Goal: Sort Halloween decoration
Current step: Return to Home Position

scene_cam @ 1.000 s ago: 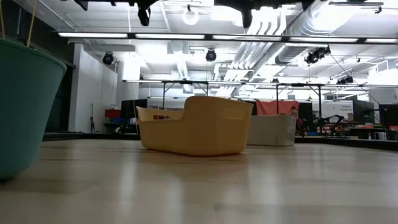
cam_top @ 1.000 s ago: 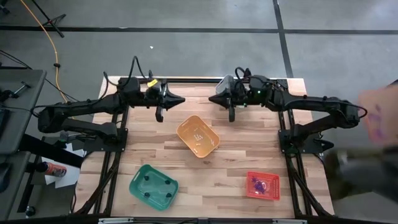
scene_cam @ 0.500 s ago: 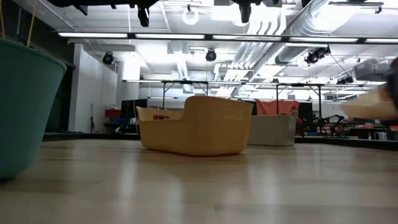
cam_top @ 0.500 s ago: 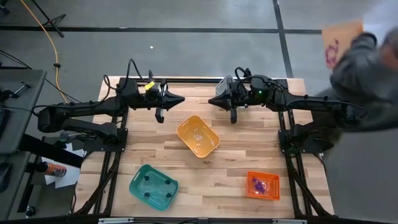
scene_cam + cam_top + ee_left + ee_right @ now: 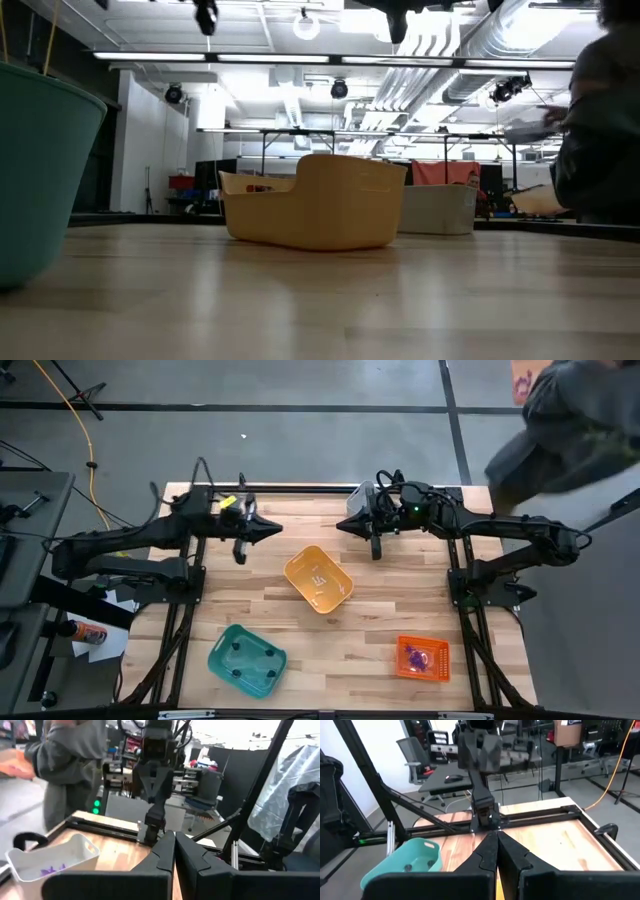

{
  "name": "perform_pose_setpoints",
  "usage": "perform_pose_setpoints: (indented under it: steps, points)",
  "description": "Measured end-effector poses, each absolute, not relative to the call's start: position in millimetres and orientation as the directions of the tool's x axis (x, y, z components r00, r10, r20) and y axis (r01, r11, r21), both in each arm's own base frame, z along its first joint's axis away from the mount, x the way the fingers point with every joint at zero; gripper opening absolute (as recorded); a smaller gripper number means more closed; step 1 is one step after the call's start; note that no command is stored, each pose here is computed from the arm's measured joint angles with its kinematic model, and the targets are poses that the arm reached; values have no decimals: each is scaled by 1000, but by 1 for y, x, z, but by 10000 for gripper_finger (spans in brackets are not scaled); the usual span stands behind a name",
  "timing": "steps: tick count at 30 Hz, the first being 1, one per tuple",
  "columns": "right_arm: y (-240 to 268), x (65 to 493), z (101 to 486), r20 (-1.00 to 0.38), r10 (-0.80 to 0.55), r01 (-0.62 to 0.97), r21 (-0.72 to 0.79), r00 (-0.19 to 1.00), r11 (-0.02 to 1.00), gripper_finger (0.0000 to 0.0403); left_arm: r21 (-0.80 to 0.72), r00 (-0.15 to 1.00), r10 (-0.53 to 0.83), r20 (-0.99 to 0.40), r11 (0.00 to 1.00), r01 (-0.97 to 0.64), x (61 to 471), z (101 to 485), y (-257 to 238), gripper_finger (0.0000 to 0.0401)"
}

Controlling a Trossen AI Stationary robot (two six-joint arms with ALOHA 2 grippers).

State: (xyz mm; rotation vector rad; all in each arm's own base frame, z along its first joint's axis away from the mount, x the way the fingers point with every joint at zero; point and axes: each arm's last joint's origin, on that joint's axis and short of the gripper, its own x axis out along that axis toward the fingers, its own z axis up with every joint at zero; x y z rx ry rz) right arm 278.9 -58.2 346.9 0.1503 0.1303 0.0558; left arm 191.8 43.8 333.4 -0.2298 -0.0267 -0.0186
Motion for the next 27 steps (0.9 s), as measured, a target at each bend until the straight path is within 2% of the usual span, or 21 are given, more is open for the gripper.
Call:
perform_pose_setpoints:
  steps: [5,11,18,27]
  points:
    - [-59,279,347,-129,46,-26,151,991,988,0,-197,993,28,111,980,-6,162,320,37,0]
    - [-59,279,347,-129,20,6,198,991,980,0,-263,961,108,255,964,-38,143,275,34,0]
    - [-60,279,347,-129,18,13,239,992,971,0,-351,949,134,284,936,-26,133,230,33,0]
    - [-63,278,347,-130,-30,67,289,991,955,0,-420,926,152,346,907,8,122,201,27,0]
